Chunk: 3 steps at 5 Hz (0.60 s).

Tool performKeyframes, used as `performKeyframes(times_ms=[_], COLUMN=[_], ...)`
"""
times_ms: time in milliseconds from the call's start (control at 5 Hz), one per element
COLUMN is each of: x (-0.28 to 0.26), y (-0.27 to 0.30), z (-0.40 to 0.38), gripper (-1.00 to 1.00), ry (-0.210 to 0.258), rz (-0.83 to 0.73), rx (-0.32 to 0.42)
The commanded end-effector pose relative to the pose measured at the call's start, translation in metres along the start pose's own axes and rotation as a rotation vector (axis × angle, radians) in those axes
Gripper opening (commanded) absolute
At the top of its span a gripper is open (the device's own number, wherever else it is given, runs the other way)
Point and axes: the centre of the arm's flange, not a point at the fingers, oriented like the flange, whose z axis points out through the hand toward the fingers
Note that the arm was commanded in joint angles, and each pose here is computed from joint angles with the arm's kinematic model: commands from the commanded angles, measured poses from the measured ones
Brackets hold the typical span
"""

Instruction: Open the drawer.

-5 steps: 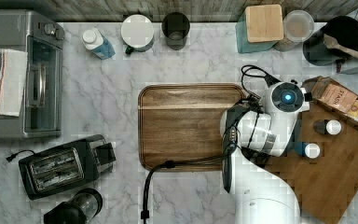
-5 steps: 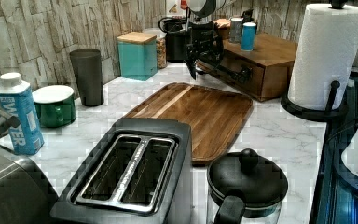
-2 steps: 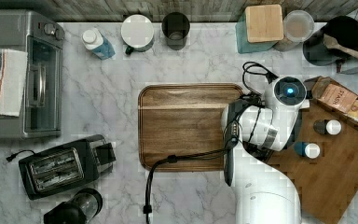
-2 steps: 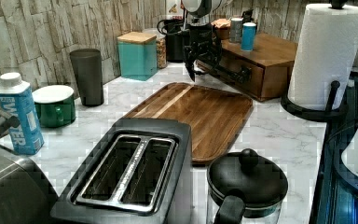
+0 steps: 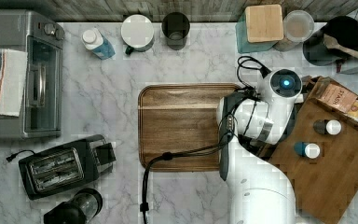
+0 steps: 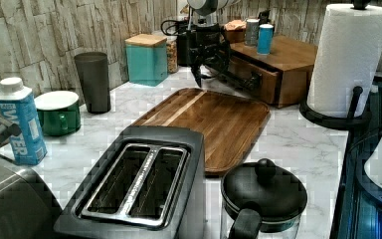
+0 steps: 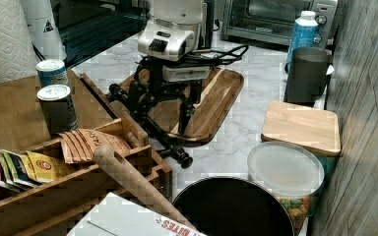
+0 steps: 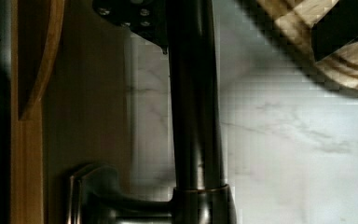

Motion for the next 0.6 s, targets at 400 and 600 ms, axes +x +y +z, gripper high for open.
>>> performKeyframes(times_ms=[400, 600], x=[-0.061, -0.065], y=[-0.254, -0.272], z=[-0.073, -0.078], gripper=[1.0, 1.0], ry=[0.087, 0.102], rz=[-0.065, -0.064], rx=[0.144, 0.149])
